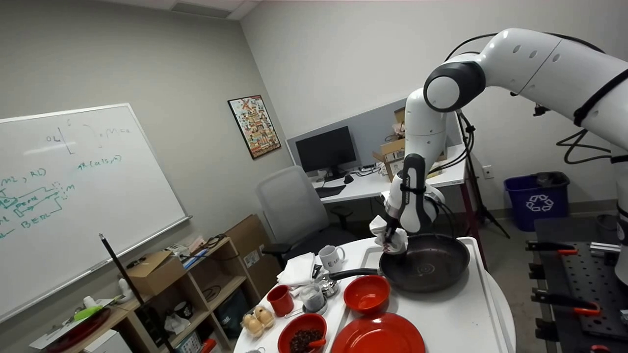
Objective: Pick up the white towel from the tray, wipe the inside of the black pan and put the towel back on the tray.
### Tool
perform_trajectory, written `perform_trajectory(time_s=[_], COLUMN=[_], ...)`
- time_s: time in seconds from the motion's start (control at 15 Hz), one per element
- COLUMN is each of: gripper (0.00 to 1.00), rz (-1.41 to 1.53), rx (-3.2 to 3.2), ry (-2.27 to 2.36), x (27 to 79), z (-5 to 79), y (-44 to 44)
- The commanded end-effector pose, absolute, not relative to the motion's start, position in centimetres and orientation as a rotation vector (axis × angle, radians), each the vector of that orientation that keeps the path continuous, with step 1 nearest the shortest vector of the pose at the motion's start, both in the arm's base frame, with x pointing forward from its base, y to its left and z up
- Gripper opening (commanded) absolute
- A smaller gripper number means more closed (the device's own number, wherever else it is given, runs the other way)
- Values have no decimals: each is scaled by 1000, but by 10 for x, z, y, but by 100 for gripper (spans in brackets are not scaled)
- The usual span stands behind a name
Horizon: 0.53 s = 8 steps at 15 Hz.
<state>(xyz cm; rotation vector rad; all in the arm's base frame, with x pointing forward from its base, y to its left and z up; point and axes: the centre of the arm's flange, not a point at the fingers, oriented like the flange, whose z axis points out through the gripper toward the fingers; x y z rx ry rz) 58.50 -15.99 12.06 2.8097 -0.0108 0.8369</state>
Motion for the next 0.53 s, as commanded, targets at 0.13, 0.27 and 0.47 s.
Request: perform_trajectory(time_s=[0.13, 0.27, 0.47], gripper=[6, 6, 6], rz=[1021, 1085, 1176], rx=[2801, 2809, 2828], ry=[31, 84, 176], x=[555, 551, 546], z=[120, 137, 167], y=[-140, -132, -120])
